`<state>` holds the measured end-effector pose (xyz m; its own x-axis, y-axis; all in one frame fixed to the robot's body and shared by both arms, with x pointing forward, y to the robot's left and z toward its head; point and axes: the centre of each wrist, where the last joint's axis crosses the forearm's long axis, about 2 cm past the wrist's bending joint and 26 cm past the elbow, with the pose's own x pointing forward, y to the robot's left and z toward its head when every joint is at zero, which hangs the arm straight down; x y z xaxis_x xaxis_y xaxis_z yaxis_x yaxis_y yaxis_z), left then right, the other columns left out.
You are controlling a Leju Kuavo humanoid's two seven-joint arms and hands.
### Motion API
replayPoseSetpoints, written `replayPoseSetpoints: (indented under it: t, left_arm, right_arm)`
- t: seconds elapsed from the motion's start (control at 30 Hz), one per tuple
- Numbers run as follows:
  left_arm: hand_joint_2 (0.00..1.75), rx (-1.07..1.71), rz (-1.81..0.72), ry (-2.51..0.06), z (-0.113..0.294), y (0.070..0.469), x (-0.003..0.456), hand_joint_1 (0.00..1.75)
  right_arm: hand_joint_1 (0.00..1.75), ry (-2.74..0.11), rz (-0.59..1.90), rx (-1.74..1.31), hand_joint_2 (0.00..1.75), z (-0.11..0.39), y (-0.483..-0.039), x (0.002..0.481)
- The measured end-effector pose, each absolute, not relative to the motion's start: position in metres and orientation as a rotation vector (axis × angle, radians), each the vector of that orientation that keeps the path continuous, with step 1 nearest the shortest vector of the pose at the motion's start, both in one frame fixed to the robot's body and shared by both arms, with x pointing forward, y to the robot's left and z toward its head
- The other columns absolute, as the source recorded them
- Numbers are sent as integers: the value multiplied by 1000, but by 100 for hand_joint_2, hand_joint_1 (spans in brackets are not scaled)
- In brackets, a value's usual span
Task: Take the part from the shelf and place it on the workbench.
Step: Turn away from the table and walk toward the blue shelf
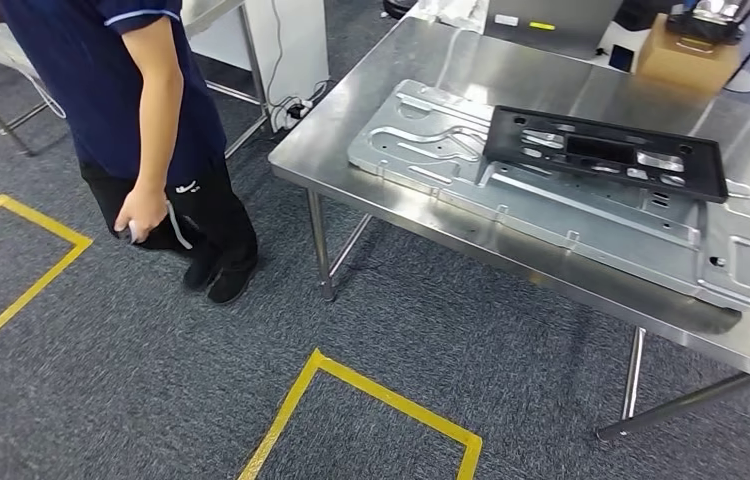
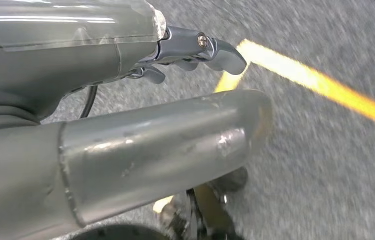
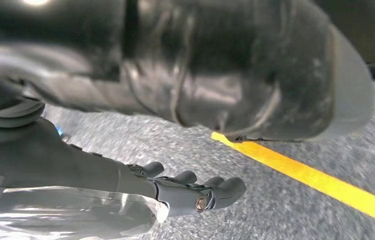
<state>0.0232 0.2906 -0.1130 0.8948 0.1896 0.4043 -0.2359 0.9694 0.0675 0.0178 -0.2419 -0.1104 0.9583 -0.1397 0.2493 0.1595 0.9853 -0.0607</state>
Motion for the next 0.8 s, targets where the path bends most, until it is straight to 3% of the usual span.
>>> replayPoseSetpoints:
  t: [0.53,0.8]
  left_arm:
    - [0,115,224,-397,-113,288,25,0]
    - [0,106,50,-391,-112,289,29,0]
  right_arm:
    - [0,-190,-107,-37,0,-111,-244,15]
    - [0,-283,68,-7,0,-112,-261,21]
